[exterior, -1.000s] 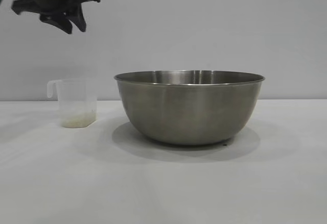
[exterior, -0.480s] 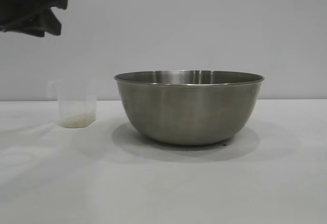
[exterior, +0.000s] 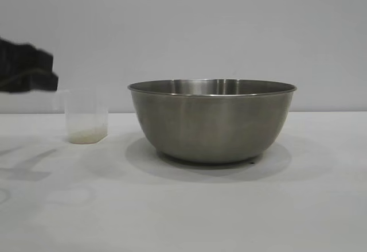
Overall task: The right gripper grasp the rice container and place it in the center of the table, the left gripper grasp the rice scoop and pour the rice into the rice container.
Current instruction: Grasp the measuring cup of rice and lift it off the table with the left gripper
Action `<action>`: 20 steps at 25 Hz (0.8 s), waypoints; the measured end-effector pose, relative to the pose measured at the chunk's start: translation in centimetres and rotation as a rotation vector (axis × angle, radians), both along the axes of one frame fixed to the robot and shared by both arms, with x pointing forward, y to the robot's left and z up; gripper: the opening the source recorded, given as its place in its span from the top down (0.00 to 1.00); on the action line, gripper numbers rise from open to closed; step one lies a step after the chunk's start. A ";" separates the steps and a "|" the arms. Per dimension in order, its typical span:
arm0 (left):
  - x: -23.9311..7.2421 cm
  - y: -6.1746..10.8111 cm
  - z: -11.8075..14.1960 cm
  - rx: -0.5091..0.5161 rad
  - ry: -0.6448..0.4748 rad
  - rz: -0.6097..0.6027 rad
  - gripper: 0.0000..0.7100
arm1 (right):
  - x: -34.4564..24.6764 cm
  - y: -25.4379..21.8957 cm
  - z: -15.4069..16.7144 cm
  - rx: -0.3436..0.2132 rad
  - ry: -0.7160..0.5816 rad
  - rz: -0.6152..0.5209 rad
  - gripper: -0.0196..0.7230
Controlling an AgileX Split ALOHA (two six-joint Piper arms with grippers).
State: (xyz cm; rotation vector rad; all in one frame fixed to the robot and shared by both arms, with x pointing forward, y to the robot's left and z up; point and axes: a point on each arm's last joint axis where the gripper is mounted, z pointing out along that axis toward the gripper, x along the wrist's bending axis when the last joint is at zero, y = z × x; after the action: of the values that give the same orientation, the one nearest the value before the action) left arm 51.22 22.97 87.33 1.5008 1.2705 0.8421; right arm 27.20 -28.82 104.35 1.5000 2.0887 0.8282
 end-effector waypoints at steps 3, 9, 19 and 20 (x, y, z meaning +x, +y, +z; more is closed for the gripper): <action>0.0 0.2 -0.3 0.000 0.011 0.024 0.47 | 0.0 0.0 0.0 0.000 0.000 0.000 0.57; 0.3 0.8 -0.9 -0.005 0.025 0.100 0.55 | 0.0 0.0 0.0 0.000 0.000 0.000 0.57; 2.9 1.4 -3.4 0.043 0.040 0.034 0.59 | 0.0 0.0 0.0 0.000 0.000 0.000 0.57; 3.1 1.4 -3.5 0.043 0.039 0.031 0.59 | 0.0 0.0 0.0 0.000 0.000 0.000 0.57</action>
State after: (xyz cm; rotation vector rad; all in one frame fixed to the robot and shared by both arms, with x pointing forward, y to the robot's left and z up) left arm 54.31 24.39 83.78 1.5416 1.3151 0.8694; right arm 27.20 -28.82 104.35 1.5000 2.0887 0.8282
